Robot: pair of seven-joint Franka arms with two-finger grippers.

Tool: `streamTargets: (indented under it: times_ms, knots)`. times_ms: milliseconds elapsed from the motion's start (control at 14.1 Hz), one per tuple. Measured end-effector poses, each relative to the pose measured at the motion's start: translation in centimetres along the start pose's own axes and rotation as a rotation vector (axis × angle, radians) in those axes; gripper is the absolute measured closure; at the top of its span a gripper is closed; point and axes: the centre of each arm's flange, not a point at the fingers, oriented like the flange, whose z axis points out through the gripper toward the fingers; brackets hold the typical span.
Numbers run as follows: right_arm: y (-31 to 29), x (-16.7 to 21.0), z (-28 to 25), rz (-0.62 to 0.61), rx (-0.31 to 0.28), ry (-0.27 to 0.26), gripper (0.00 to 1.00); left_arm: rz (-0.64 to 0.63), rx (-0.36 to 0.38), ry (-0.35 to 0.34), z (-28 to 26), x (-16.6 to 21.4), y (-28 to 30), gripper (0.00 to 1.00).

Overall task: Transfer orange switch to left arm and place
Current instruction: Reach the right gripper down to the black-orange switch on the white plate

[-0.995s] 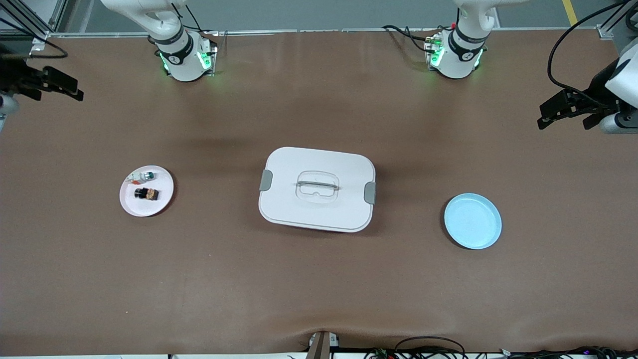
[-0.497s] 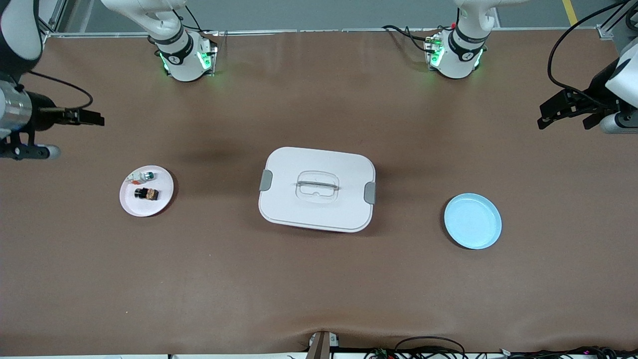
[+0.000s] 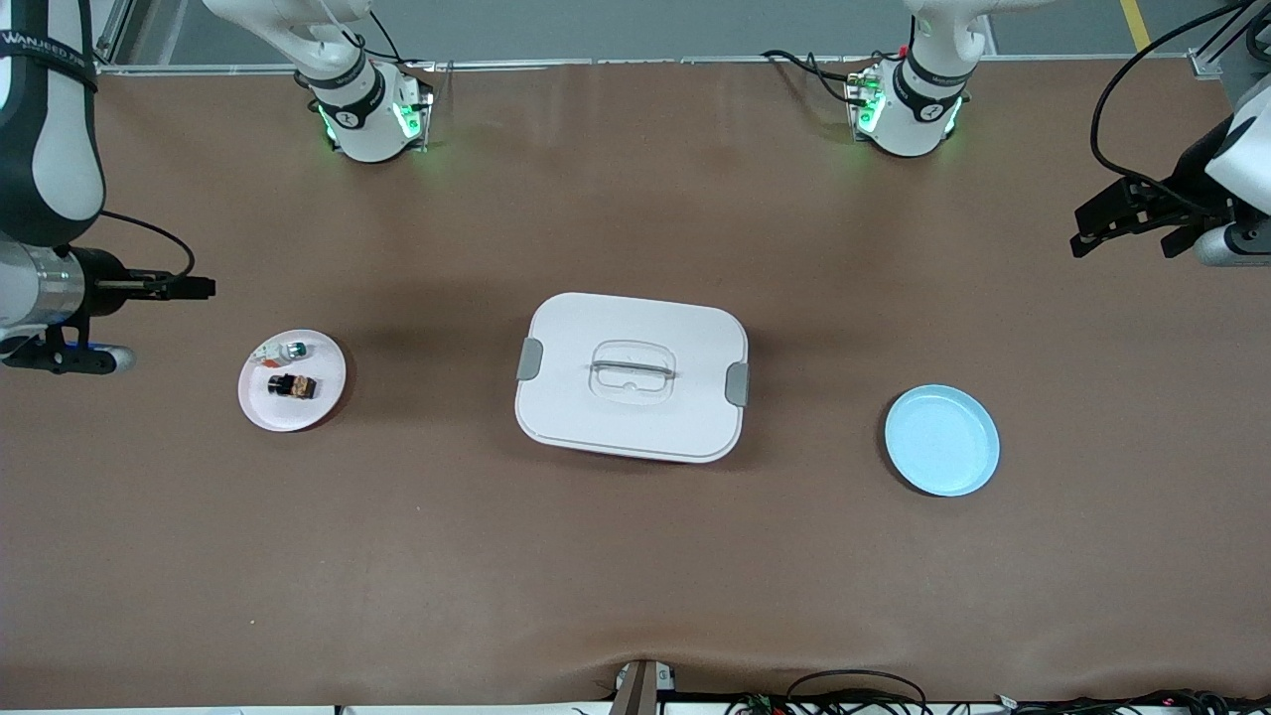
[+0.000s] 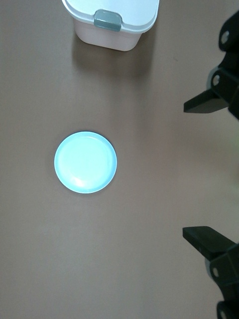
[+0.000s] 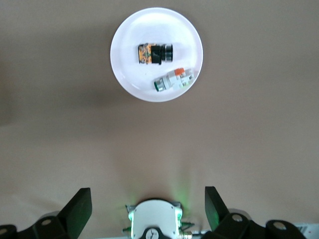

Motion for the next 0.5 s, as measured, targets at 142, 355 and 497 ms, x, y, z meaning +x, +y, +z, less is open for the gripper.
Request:
streamTargets:
  times_ms: [142,355,497]
  knots:
    - [0.2,1.3,2.7,0.004,0.005,0.039,0.0,0.0,0.0,0.0,0.0,0.0,0.0,0.0]
    - [0.2,2.9,7.4,0.004,0.004,0.12,0.0,0.001,0.0,0.0,0.0,0.0,0.0,0.0]
    - [0.1,3.3,9.4,0.002,0.003,0.157,0.0,0.001,0.0,0.0,0.0,0.0,0.0,0.0]
